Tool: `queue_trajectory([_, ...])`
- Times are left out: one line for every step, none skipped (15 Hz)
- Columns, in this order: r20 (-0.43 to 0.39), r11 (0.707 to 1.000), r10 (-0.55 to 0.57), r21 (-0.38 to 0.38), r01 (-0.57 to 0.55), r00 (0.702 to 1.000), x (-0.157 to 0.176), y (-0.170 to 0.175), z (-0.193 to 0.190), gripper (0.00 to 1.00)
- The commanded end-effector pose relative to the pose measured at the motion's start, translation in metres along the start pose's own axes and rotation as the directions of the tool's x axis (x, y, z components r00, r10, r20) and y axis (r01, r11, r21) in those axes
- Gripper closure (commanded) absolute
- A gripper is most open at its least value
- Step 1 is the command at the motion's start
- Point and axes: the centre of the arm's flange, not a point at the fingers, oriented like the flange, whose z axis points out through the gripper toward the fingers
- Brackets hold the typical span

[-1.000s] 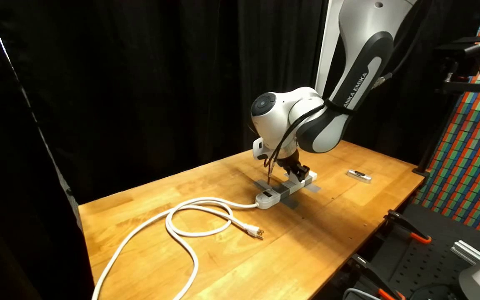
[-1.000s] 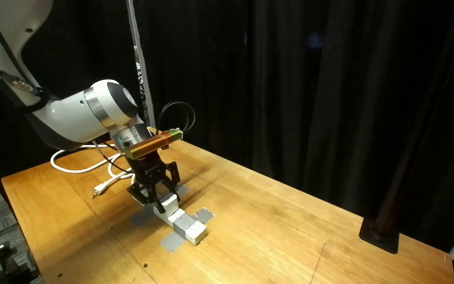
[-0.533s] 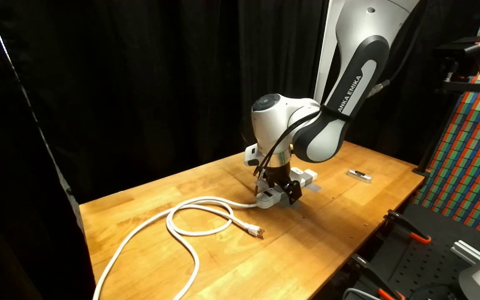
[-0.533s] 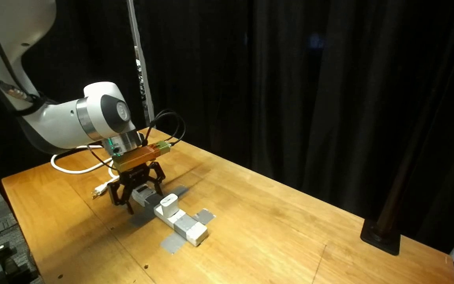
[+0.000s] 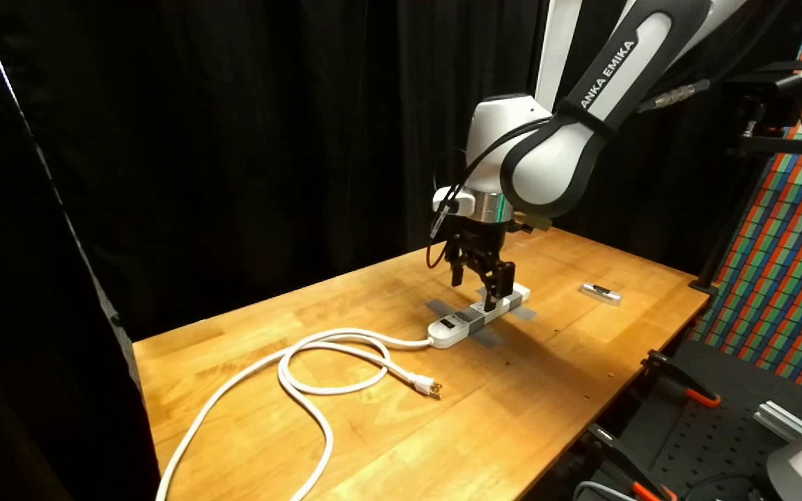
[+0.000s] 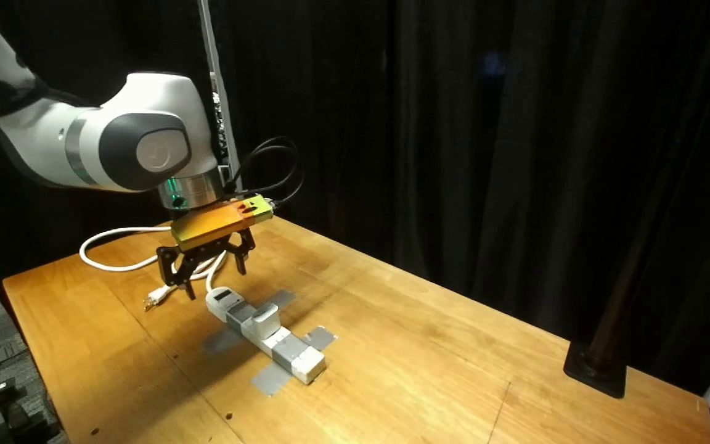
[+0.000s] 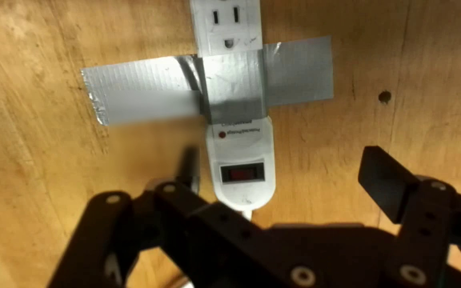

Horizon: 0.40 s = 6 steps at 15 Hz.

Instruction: Put the white charging adaptor on the extension cable

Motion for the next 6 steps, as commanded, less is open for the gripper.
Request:
queue_trajectory([-0.176,0.997,0.025,0.076,-0.012,0.984,-0.051,-0.007,-0.065,0.0])
queue_trajectory([-0.091,0.999,0.021,0.029,-0.018,0.996,-0.011,0.0,-0.009,0.0])
queue_trajectory([-0.125,0.999,0.025,0.042,-0.02,0.992,-0.017,0.002,-0.012,0.0])
queue_trajectory([-0.139,0.999,0.028,0.044,-0.022,0.99,-0.022,0.003,-0.013,0.0])
queue_trajectory([-0.143,0.999,0.03,0.044,-0.024,0.989,-0.025,0.004,-0.013,0.0])
queue_trajectory([-0.145,0.999,0.03,0.046,-0.023,0.989,-0.025,0.003,-0.012,0.0])
